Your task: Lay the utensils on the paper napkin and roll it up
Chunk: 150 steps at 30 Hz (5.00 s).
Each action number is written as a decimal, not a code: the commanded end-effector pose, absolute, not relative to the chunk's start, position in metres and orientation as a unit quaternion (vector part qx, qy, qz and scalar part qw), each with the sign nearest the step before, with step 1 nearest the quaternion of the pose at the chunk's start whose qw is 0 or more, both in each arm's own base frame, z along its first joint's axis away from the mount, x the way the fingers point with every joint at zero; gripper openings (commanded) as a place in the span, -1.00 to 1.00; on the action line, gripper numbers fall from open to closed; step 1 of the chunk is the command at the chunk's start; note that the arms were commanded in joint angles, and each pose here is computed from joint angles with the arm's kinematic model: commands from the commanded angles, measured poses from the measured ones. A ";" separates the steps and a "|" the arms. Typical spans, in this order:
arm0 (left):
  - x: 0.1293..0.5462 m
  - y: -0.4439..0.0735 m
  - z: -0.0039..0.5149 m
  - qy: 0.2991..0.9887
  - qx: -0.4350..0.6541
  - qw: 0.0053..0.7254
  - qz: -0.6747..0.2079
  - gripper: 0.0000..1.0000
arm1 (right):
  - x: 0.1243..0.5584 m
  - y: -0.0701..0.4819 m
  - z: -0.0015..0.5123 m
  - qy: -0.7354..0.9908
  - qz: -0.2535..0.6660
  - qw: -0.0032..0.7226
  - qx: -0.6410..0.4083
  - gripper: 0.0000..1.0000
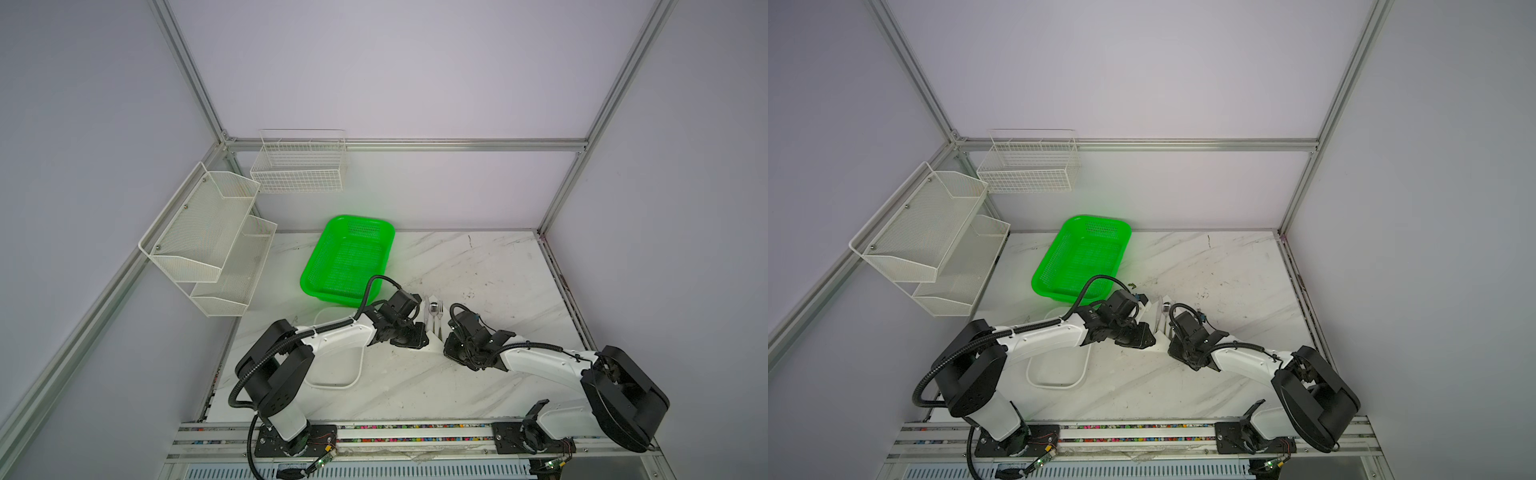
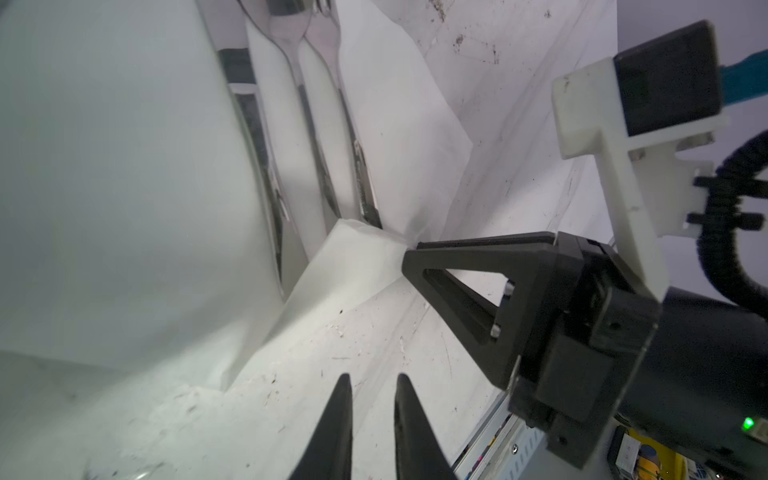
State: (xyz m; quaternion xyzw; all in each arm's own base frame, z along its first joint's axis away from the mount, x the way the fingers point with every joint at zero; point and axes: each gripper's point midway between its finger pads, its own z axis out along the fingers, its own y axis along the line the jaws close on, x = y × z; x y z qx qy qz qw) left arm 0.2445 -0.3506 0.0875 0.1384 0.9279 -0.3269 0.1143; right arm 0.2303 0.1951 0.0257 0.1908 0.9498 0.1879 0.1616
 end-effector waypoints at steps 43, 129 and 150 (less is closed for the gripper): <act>0.270 -0.419 0.070 0.924 0.156 0.094 -0.337 -0.69 | 0.271 0.134 0.053 0.907 0.295 0.176 0.242 -0.34; 0.267 -0.412 0.060 0.930 0.152 0.084 -0.324 -0.72 | 0.270 0.182 0.060 0.842 0.482 0.146 0.194 -0.03; 0.265 -0.411 0.057 0.931 0.153 0.079 -0.323 -0.87 | 0.295 0.171 0.052 0.858 0.422 0.206 0.206 -0.20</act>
